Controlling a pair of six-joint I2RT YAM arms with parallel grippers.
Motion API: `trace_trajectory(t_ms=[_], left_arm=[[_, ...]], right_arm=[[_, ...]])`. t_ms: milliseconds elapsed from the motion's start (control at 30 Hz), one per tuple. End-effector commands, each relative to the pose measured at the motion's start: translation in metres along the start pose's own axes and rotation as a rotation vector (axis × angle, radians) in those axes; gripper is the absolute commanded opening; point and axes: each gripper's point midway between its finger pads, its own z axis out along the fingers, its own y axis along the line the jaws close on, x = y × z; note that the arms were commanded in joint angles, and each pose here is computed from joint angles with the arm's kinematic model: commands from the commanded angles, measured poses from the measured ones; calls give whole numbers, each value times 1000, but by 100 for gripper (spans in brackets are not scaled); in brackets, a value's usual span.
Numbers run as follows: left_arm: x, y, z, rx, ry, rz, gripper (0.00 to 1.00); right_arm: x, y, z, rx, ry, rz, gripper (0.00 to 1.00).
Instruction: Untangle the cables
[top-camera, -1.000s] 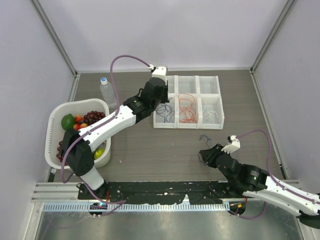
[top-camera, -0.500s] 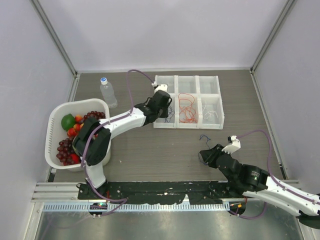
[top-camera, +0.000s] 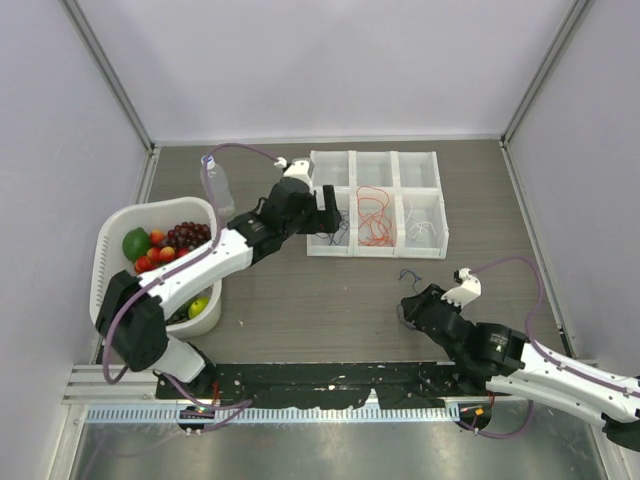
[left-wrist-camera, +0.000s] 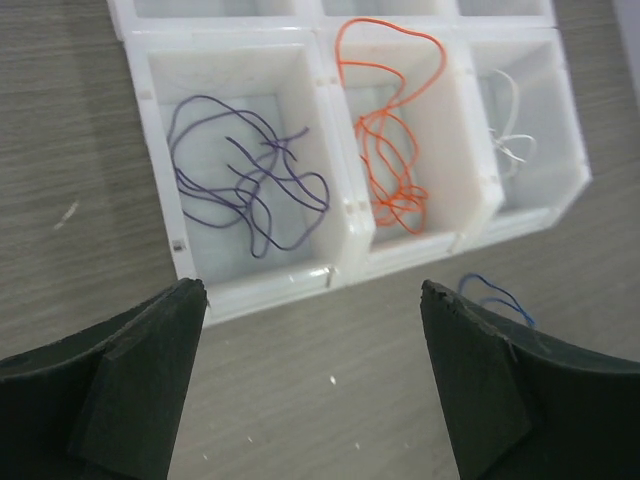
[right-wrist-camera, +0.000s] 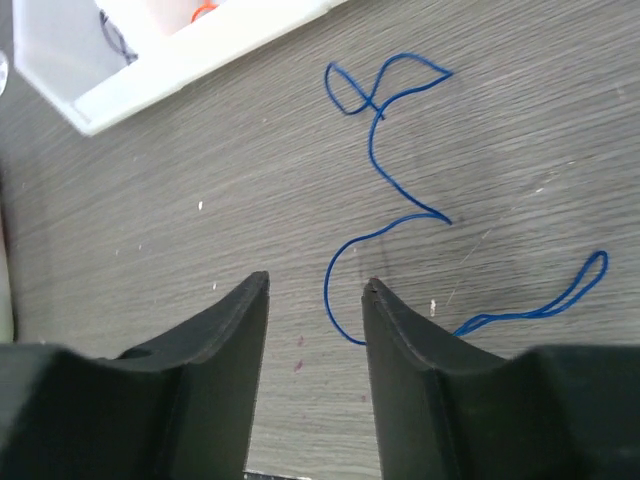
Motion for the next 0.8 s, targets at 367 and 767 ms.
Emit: trace_trajectory(t_ms=[367,767], left_arm=[[62,-36,-105,452,150,-69,100],[54,-12,-169,429,58,-23,100]], right_arm=[[-67,-11,28,321,-190,-68,78],[-19,43,86,-66,201,-280,29]])
